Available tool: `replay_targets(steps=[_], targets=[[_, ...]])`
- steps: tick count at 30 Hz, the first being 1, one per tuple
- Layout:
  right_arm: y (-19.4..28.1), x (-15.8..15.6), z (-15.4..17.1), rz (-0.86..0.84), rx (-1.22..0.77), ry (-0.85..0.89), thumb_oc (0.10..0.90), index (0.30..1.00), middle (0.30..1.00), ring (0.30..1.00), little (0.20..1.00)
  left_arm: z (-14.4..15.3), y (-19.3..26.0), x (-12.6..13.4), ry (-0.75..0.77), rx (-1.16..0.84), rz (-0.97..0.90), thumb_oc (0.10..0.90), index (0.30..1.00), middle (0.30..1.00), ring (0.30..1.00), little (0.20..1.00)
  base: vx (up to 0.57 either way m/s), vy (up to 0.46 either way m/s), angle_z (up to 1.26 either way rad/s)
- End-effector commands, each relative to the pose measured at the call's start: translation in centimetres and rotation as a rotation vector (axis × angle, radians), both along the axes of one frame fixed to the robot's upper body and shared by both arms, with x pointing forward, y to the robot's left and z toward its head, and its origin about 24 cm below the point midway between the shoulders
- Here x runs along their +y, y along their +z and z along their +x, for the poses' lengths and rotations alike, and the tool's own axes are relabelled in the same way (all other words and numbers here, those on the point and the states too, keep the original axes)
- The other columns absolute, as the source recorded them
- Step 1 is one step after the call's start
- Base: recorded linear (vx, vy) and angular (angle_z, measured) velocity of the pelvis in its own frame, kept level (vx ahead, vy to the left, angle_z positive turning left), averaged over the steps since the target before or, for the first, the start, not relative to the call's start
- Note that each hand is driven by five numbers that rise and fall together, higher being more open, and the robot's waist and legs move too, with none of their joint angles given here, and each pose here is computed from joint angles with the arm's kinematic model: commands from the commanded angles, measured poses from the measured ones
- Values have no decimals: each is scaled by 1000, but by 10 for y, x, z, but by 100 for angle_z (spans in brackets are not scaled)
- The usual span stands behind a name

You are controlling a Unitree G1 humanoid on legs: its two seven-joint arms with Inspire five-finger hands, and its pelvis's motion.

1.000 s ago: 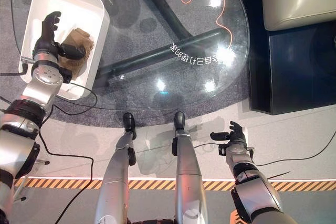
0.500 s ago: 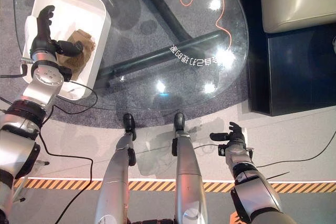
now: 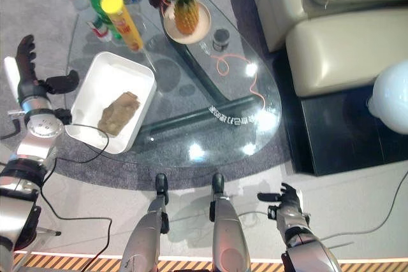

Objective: Wipe the table with a cloth and put it in the basket.

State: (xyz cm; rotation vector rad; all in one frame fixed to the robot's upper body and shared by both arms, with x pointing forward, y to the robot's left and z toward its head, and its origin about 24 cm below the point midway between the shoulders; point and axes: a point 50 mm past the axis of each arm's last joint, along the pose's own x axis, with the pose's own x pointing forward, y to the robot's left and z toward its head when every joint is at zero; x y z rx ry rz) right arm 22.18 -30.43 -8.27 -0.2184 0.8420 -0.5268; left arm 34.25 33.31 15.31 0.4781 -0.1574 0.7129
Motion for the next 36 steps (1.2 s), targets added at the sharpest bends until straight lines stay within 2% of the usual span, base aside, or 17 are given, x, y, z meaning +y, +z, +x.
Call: replay_targets(steps=[1, 4, 7, 9, 11, 16, 18, 21, 23, 27, 29, 36], targets=[[-20, -18, -50, -45, 137, -21, 800, 900, 900, 900, 900, -19, 1, 27, 37, -4, 34, 800, 900, 900, 900, 900, 70, 17, 4], [-24, -20, -62, -42, 174, -27, 800, 900, 900, 900, 900, -29, -23, 30, 32, 85, 37, 800, 900, 900, 900, 900, 86, 9, 6], [-36, -22, -94, -23, 268, -58, 800, 900, 900, 900, 900, -69, -97, 38, 36, 358, -22, 800, 900, 900, 900, 900, 165, 37, 11], [-37, -22, -97, -20, 277, -60, 800, 900, 900, 900, 900, -74, -107, 39, 36, 397, -45, 800, 900, 900, 900, 900, 80, 25, 10], [-43, -22, -115, 1, 338, -71, 800, 900, 900, 900, 900, -114, -159, 40, 33, 612, -116, 800, 900, 900, 900, 900, 167, 40, 7], [-49, -20, -132, 23, 440, -38, 800, 900, 900, 900, 900, -172, -215, 39, 74, 882, -254, 800, 900, 900, 900, 900, 112, 20, 1], [-51, -17, -136, 32, 499, 9, 800, 900, 900, 900, 900, -204, -241, 33, 86, 1039, -376, 800, 900, 900, 900, 900, 71, 21, 5], [-52, -17, -138, 30, 514, 22, 800, 900, 900, 900, 900, -213, -247, 31, 89, 1079, -415, 800, 900, 900, 900, 900, 21, 9, 2], [-54, -15, -142, 41, 553, 43, 800, 900, 900, 900, 900, -237, -266, 16, 61, 1222, -520, 800, 900, 900, 900, 900, 72, 28, 0], [-55, -12, -141, 46, 572, 72, 800, 900, 900, 900, 900, -254, -281, -1, 20, 1346, -611, 800, 900, 900, 900, 900, 51, 16, 0], [-57, -8, -142, 58, 601, 117, 800, 900, 900, 900, 900, -260, -289, -15, -54, 1421, -615, 800, 900, 900, 900, 900, 20, 3, 0], [-64, 6, -153, 111, 715, 218, 800, 900, 900, 900, 900, -265, -302, -43, -139, 1492, -649, 800, 900, 900, 900, 900, 0, 0, 0]])
